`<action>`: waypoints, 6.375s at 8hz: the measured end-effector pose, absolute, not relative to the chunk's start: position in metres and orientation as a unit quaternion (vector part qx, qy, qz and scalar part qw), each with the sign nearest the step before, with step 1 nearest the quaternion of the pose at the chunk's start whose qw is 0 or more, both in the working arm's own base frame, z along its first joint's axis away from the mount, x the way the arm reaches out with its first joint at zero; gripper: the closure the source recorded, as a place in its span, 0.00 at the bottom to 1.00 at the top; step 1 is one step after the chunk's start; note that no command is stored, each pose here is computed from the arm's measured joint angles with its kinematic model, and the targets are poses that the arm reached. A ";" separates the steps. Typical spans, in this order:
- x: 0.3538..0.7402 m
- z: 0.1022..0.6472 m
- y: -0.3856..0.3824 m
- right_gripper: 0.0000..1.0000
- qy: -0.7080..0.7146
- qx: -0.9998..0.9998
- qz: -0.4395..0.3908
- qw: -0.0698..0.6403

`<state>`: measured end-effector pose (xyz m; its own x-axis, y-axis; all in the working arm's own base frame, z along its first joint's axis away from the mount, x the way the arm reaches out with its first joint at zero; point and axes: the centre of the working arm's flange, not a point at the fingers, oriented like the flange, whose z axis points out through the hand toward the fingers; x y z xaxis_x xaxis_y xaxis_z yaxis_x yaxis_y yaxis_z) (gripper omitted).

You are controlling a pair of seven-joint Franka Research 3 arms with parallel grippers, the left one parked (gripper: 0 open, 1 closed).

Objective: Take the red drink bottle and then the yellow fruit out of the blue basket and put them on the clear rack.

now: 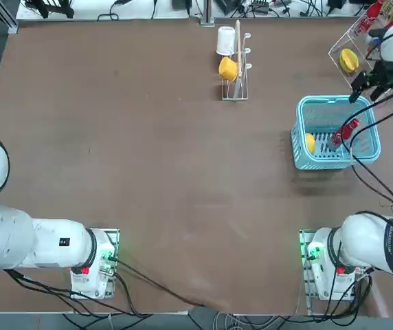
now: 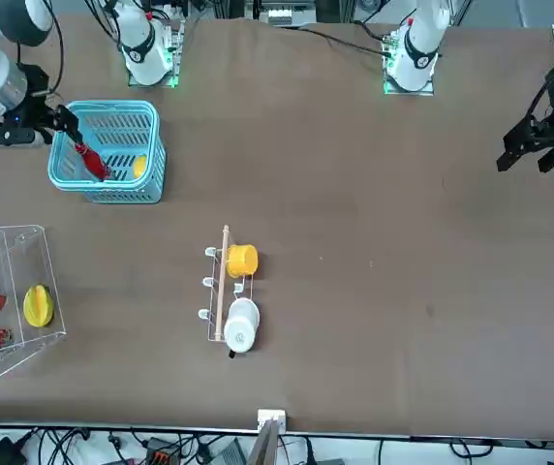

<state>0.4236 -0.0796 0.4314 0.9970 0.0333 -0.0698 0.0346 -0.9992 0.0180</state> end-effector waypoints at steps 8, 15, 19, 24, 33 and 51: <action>0.402 0.379 -0.089 0.20 0.015 0.999 -0.031 0.019; 0.398 0.354 -0.088 0.29 0.017 0.999 -0.028 0.019; 0.397 0.348 -0.093 0.30 0.013 0.999 -0.031 0.020; 0.397 0.346 -0.094 0.44 0.013 0.999 -0.032 0.019; 0.404 0.373 -0.095 0.64 0.013 0.999 -0.034 0.022; 0.571 0.572 -0.251 0.64 0.158 0.985 -0.056 0.040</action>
